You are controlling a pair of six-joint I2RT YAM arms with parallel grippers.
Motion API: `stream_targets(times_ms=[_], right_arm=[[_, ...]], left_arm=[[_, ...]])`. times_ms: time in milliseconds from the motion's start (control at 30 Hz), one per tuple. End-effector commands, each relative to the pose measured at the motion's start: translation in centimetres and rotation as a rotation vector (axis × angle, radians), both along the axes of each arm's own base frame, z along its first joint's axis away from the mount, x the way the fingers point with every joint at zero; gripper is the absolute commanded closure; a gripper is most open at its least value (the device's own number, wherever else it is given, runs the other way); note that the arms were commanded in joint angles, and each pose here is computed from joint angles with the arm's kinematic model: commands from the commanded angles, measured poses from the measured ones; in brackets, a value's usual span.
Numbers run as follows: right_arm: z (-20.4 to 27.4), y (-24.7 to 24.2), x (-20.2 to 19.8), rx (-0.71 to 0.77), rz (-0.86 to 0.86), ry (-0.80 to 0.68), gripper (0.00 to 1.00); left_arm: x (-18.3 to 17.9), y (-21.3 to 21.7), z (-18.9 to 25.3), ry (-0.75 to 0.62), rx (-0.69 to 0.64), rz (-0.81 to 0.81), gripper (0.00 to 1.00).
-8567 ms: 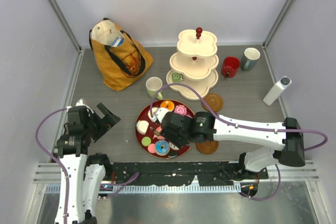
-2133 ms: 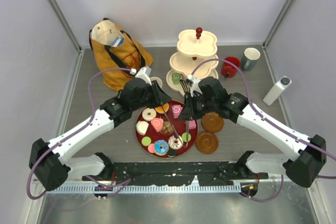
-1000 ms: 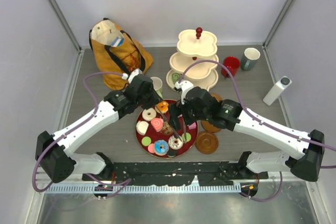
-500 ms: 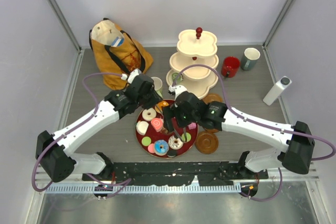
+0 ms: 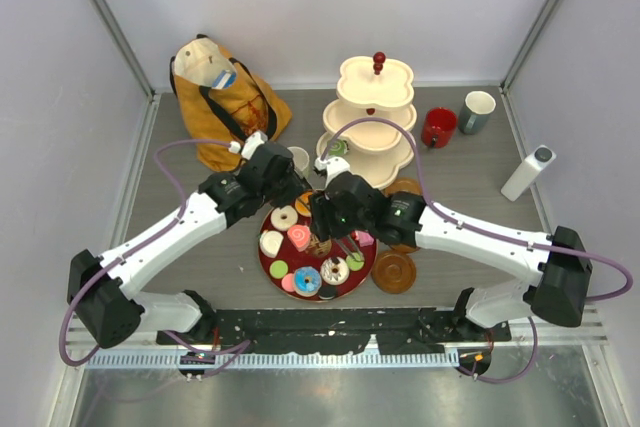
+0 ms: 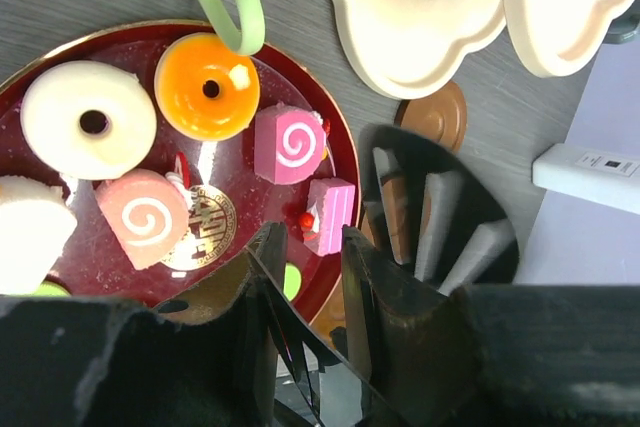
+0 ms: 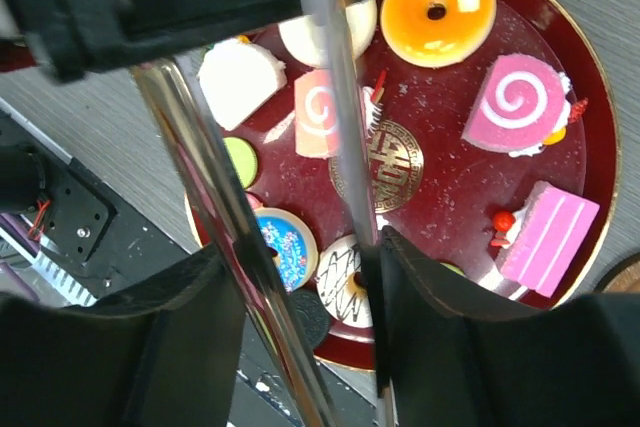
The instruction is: Serve the afternoon tea
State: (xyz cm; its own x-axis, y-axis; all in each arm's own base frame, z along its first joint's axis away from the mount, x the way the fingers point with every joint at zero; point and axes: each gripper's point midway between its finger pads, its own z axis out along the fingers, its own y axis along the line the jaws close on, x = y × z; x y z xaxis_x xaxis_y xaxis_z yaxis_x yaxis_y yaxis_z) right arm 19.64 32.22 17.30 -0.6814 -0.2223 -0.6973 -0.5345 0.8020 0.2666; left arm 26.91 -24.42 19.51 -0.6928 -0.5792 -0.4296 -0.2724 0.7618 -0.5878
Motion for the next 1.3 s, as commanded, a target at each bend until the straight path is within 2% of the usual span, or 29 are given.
stream_targets(times_ms=[0, 100, 133, 167, 233, 367, 533, 667, 867, 967, 1100, 1267], right_arm=[[2.5, -0.2, 1.5, 0.037, -0.083, -0.068, 0.50], [3.6, -1.2, 1.7, 0.045, -0.129, -0.086, 0.53], [3.7, -1.7, 2.0, 0.039, -0.157, -0.094, 0.53], [3.8, -2.2, 2.0, 0.022, -0.170, -0.095, 0.53], [3.9, -3.2, 2.3, -0.010, -0.217, -0.101, 0.53], [2.9, -4.4, 2.1, -0.054, -0.227, -0.063, 0.53], [1.4, -6.4, 0.9, -0.138, -0.198, -0.022, 0.53], [0.3, -7.2, -1.3, -0.189, -0.085, 0.033, 0.51], [-0.8, -6.6, -5.1, -0.227, 0.135, 0.115, 0.47], [-1.1, -5.8, -6.1, -0.248, 0.192, 0.129, 0.44], [-2.4, -4.6, -7.2, -0.321, 0.246, 0.135, 0.39], [-3.7, -4.0, -6.6, -0.385, 0.187, 0.150, 0.36]], left_arm=[[0.0, 0.4, 2.5, -0.042, -0.021, 0.025, 0.95], [-0.5, 0.7, 2.4, -0.029, -0.008, 0.012, 0.41], [-0.7, 0.7, 2.4, -0.029, -0.008, 0.001, 0.28], [-0.8, 0.7, 2.5, -0.030, -0.012, -0.006, 0.19], [-1.4, 0.8, 2.6, -0.034, -0.024, -0.025, 0.08], [-2.4, 1.5, 3.6, -0.069, -0.050, -0.040, 0.01], [-4.1, 4.8, 4.9, -0.125, -0.020, -0.009, 0.00], [-5.6, 8.3, 4.9, -0.159, 0.070, 0.013, 0.00], [-8.3, 14.3, 1.9, -0.055, 0.333, 0.074, 0.00], [-9.3, 16.1, 1.0, -0.011, 0.402, 0.101, 0.00], [-9.8, 16.9, 0.5, -0.017, 0.412, 0.119, 0.01], [-9.8, 17.2, -0.1, -0.025, 0.418, 0.122, 0.01]])
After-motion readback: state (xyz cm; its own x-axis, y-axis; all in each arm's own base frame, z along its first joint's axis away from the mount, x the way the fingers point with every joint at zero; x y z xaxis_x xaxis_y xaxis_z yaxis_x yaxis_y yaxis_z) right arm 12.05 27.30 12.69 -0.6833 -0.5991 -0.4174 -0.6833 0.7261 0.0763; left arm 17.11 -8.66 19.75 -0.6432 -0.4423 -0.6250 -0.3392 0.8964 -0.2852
